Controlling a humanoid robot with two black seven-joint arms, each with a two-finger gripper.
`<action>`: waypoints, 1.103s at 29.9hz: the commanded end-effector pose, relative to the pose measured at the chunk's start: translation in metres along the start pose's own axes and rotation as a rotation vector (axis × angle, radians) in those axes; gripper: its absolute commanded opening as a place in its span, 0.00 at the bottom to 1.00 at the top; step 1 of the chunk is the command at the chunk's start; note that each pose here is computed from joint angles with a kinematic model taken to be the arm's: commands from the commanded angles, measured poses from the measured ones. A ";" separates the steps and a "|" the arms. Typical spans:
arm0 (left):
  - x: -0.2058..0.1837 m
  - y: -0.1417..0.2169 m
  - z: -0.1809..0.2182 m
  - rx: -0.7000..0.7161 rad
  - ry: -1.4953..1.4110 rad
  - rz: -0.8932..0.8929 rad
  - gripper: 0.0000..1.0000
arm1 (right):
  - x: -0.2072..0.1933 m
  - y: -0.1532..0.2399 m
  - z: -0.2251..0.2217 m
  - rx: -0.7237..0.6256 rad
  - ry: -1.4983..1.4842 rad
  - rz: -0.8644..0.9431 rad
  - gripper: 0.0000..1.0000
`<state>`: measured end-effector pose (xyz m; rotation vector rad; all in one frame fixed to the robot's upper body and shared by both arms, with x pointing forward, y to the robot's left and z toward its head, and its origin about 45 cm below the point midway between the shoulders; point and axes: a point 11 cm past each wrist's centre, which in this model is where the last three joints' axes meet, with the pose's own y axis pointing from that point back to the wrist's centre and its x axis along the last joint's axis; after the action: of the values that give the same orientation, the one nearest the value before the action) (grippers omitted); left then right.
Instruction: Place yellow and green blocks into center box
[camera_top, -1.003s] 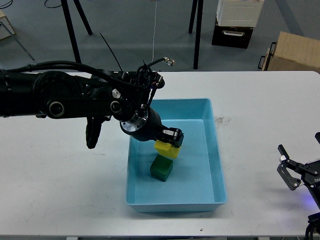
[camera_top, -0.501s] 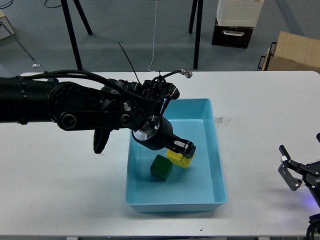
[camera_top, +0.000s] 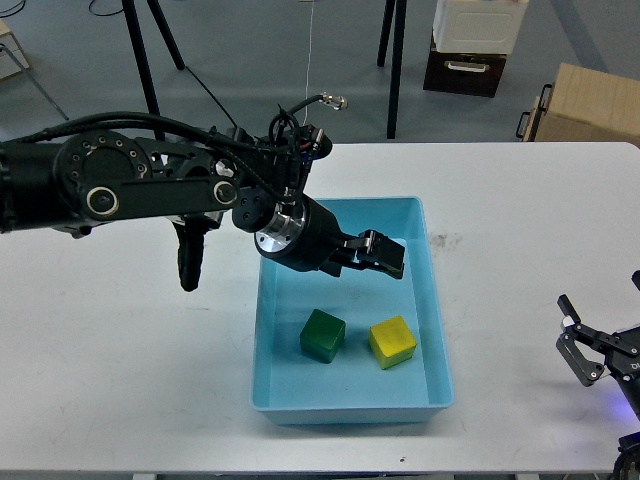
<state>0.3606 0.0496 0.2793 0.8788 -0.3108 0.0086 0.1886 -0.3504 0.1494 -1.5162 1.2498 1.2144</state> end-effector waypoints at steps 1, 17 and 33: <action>0.043 0.032 0.008 -0.274 0.197 0.183 0.99 | -0.002 -0.003 -0.003 0.006 0.005 -0.010 1.00; 0.050 0.163 -0.140 -1.502 1.204 0.657 1.00 | -0.026 -0.031 -0.010 0.088 -0.016 -0.127 1.00; -0.211 0.109 -0.201 -1.625 1.781 0.890 1.00 | -0.018 -0.002 0.015 0.080 -0.068 -0.072 1.00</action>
<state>0.2244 0.3008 0.2021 -1.0506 0.8700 1.1240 0.1977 -0.3295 0.1637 -1.4279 1.1517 1.1353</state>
